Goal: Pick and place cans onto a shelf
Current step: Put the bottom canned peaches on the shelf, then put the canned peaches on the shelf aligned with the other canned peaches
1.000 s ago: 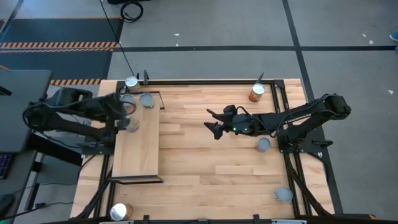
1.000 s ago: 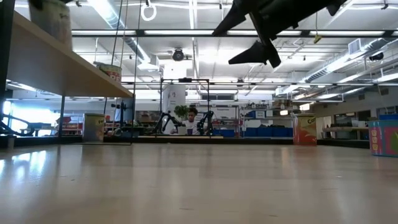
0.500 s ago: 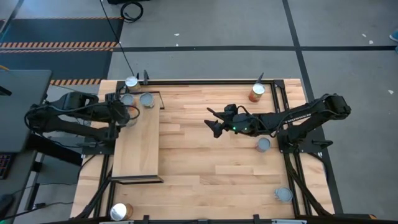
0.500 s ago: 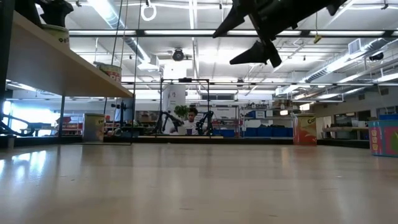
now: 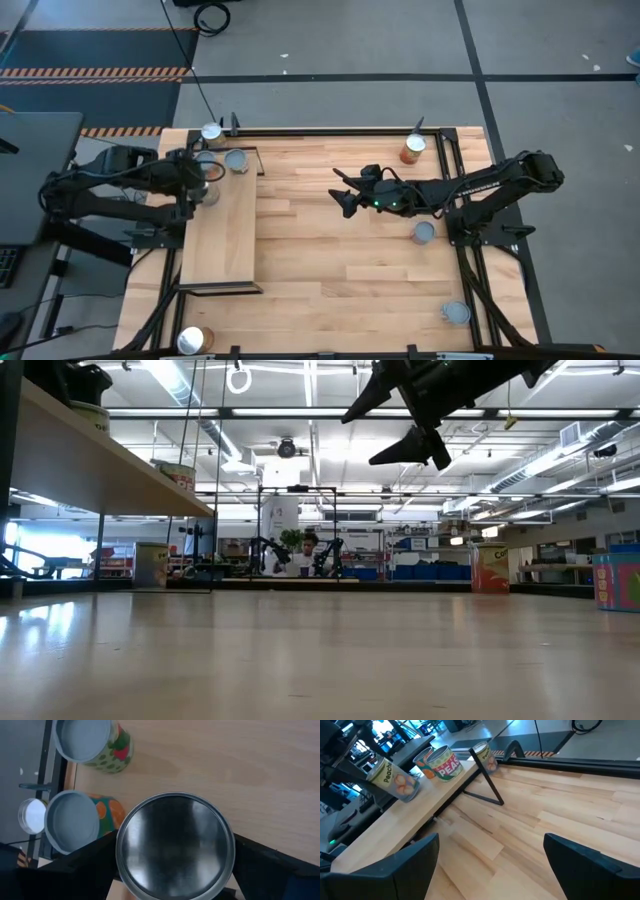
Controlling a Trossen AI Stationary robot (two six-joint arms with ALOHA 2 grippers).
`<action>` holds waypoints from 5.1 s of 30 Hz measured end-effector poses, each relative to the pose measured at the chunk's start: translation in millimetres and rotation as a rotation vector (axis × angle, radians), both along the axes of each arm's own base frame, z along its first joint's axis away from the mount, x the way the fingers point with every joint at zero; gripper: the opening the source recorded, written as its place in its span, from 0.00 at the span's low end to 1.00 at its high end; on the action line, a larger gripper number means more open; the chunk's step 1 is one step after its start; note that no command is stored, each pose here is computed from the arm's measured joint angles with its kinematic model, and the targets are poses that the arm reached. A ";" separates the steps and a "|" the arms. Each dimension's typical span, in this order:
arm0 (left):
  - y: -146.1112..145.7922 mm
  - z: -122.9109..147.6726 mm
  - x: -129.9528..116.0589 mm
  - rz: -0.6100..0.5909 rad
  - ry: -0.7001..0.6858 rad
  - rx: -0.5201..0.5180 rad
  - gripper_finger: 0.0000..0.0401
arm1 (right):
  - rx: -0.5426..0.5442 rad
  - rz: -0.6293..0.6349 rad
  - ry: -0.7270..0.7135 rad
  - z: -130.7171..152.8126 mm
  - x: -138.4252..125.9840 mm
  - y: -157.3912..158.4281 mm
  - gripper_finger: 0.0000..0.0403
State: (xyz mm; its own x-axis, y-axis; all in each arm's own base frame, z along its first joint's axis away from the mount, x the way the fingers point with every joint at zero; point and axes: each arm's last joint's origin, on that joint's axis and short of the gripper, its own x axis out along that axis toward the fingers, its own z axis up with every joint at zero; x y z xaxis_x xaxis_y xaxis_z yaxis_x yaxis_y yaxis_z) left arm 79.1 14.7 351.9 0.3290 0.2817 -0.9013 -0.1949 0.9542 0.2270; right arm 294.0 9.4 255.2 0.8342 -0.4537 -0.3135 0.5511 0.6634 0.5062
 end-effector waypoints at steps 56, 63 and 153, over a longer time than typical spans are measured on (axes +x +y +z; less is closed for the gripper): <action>1.7 41.4 -13.4 0.080 -0.178 0.075 0.89 | 0.147 0.039 -0.057 0.0 1.4 -0.6 0.91; 2.8 23.9 -6.7 0.098 -0.105 0.078 0.67 | 0.147 0.039 -0.057 0.0 1.3 -0.2 0.91; -163.6 32.5 74.1 -0.249 -0.215 -0.930 0.35 | 0.101 0.092 0.037 -24.6 12.5 24.7 0.91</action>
State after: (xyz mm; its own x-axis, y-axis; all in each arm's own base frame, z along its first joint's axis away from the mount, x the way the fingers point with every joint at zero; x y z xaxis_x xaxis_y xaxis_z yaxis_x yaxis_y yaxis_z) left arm 153.2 -148.8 384.4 0.4656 -0.6087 -0.6425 0.0865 0.7538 -0.6514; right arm 306.5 34.1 230.6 0.8581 -0.3400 -0.3848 0.5094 0.6586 0.5539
